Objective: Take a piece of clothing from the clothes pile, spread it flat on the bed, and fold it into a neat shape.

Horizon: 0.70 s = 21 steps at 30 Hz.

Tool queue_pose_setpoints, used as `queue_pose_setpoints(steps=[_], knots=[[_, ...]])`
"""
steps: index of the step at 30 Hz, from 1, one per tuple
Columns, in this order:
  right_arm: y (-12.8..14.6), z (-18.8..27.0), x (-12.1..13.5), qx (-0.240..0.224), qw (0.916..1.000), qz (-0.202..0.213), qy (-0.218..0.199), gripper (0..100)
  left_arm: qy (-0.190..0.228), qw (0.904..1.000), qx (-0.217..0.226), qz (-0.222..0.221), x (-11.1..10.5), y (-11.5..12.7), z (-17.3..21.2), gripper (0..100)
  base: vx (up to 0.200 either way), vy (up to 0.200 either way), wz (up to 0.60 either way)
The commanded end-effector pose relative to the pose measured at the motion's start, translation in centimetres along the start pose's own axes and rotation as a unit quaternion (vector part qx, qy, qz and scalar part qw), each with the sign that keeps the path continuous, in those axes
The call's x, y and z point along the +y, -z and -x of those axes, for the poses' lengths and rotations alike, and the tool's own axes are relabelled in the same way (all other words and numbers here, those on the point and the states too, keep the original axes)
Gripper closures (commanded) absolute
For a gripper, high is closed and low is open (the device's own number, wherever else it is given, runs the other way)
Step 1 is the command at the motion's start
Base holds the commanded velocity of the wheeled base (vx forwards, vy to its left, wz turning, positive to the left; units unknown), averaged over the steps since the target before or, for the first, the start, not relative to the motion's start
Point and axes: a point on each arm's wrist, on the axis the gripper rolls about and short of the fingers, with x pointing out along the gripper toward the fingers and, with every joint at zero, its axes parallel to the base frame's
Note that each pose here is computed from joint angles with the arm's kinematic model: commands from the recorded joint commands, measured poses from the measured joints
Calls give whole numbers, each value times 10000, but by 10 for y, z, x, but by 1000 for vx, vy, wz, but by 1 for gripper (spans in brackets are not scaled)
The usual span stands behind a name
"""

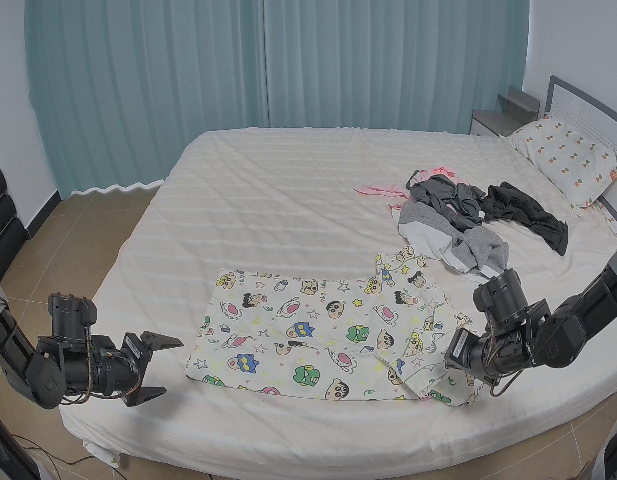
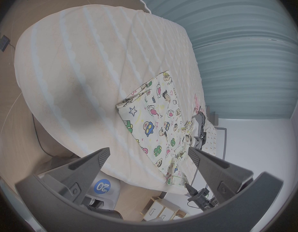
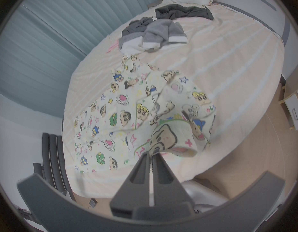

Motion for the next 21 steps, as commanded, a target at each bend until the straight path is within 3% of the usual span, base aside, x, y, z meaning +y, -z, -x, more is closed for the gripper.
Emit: queue_pose_setpoints(steps=[1,8,9,15,21], knots=[[15,-3,-5,176,9997,112,101,100,-9,10000,8,8,0,0,0,0,0,0,0],[27,-24,-15,233,9994,142,225,100,-9,10000,8,1,0,0,0,0,0,0,0],[29,-27,-18,242,9993,144,238,0,-9,10000,8,8,0,0,0,0,0,0,0],[39,-31,-30,365,9984,186,380,0,-9,10000,8,1,0,0,0,0,0,0,0],[36,-12,-31,144,9998,132,72,0,-3,10000,5,-3,0,0,0,0,0,0,0]])
